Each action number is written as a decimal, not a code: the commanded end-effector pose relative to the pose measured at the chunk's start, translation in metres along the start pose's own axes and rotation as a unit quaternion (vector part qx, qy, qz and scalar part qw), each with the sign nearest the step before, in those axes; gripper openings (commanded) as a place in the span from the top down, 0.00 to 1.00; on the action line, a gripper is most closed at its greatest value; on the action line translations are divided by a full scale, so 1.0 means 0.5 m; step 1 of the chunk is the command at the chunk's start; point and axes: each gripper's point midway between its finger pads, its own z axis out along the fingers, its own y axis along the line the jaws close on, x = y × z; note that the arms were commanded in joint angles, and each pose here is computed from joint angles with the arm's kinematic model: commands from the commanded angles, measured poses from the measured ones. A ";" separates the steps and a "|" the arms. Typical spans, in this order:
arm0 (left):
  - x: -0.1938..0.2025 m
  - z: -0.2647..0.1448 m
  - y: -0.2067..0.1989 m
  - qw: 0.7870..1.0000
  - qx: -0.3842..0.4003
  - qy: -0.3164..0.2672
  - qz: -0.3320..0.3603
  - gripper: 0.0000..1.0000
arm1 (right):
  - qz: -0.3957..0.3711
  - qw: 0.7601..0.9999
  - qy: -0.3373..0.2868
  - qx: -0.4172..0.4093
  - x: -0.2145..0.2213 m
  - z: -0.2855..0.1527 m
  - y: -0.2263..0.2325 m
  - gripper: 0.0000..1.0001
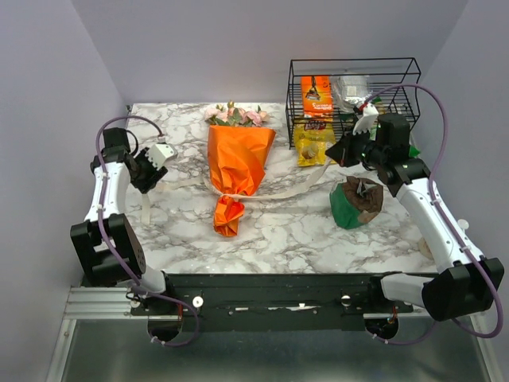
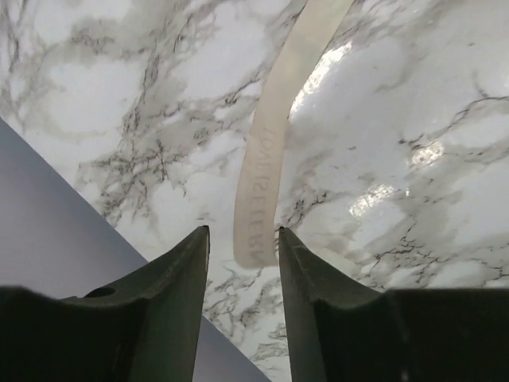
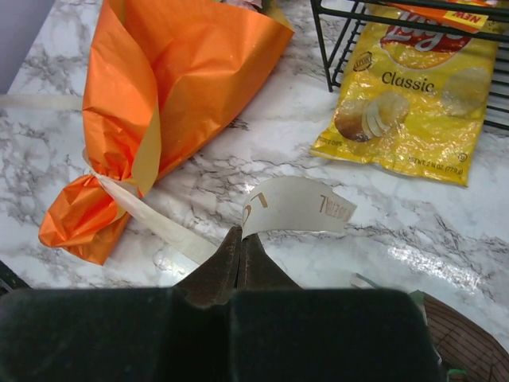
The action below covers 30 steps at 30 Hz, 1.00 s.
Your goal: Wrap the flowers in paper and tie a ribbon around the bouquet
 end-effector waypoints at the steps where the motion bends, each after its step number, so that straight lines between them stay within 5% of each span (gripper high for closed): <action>1: -0.079 -0.040 -0.108 0.989 0.124 -0.052 0.062 0.34 | -0.002 0.999 -0.017 -0.041 -0.021 0.005 0.038 0.99; 10: -0.184 0.037 -0.232 0.960 0.172 -0.144 0.168 0.12 | -0.001 0.996 -0.038 -0.077 -0.044 -0.001 0.070 0.99; 23: -0.219 0.180 -0.246 0.949 0.147 -0.119 0.254 0.09 | -0.010 0.991 -0.079 -0.108 -0.111 -0.038 0.116 0.99; 26: -0.218 0.187 -0.256 0.956 0.162 -0.111 0.218 0.17 | -0.021 0.985 -0.096 -0.139 -0.145 -0.052 0.153 0.99; 29: -0.217 0.184 -0.275 0.957 0.182 -0.116 0.195 0.59 | -0.020 0.982 -0.105 -0.156 -0.163 -0.055 0.173 0.99; 30: -0.219 0.180 -0.286 0.955 0.195 -0.122 0.188 0.82 | -0.020 0.982 -0.107 -0.157 -0.168 -0.058 0.175 0.99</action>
